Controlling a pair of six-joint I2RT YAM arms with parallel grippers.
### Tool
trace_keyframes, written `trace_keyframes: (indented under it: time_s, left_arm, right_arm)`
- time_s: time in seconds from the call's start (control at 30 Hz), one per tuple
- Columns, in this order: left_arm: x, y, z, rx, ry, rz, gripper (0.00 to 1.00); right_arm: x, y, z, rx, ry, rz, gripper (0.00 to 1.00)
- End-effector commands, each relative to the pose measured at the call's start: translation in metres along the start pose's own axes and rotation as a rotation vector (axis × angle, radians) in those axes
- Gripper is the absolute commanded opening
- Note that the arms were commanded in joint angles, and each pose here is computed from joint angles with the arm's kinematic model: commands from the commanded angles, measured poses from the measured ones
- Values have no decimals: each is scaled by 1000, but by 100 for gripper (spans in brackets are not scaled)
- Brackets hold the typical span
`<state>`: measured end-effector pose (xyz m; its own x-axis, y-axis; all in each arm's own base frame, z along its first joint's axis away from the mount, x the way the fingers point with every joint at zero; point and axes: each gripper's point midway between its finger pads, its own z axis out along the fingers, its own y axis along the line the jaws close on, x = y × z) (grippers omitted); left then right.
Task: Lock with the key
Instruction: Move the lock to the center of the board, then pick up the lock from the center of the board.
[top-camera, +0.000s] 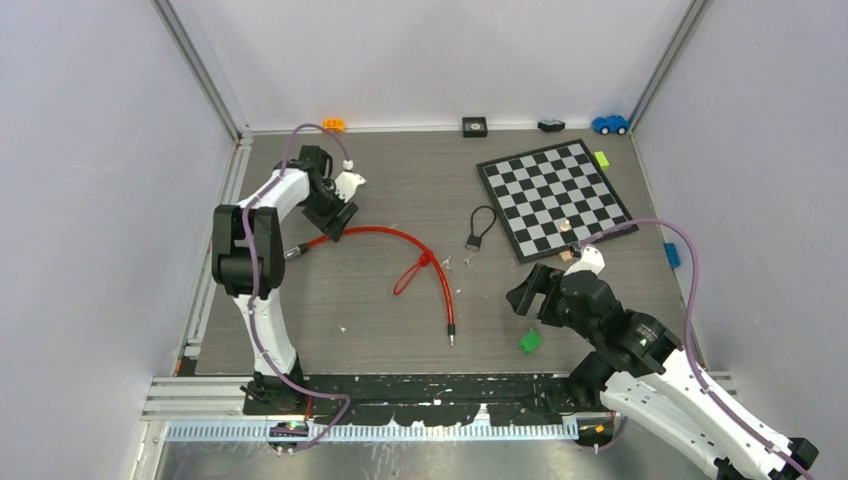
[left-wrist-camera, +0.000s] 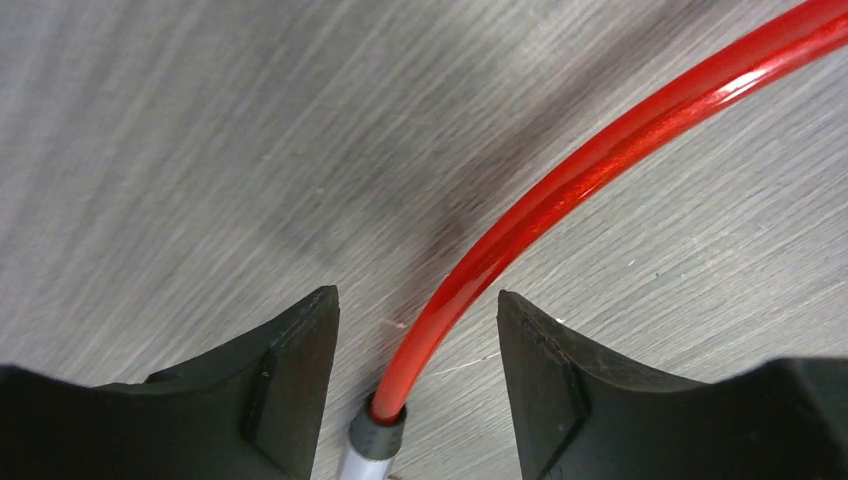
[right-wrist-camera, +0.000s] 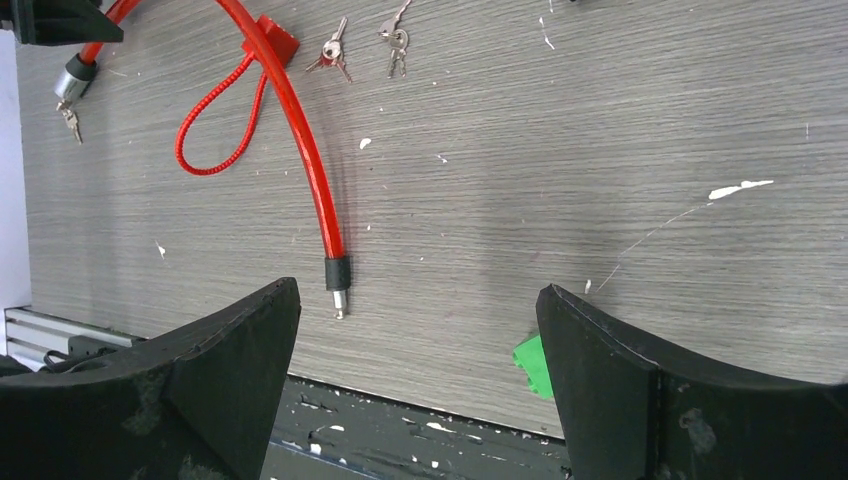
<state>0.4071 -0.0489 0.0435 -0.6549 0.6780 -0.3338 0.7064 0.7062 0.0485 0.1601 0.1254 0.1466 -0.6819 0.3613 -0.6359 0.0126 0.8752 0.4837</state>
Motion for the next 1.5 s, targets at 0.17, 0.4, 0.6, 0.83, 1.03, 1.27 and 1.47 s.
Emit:
trace_keyframes:
  time_s: [0.17,0.4,0.6,0.83,1.03,1.27,1.47]
  left_arm:
    - [10,-41,25,242,29,-21,47]
    - [6,-15,28,55,79,-67,0]
    - [-18,-23,-12,-92,11,-67,0]
    - [-62,-77,-88,-222,-190,144,0]
    - [-92,-111,-174,-356,-452,161,0]
    - [-107,-166,-287,-241,-1003,185,0]
    - [-90,-210,-344,-135,-1282,320,0]
  right_arm:
    - [-19,19,-6,-42,-32,-13,93]
    - [-22,20,-10,-52,-51,7,93]
    - [-25,17,-15,-46,-65,10,92]
    - [-33,15,-20,-37,-99,4,92]
    - [-42,14,-28,-23,-120,-12,92]
    - [-72,10,-55,-12,-241,-39,92]
    - [-113,44,-108,-240,-437,-90,92]
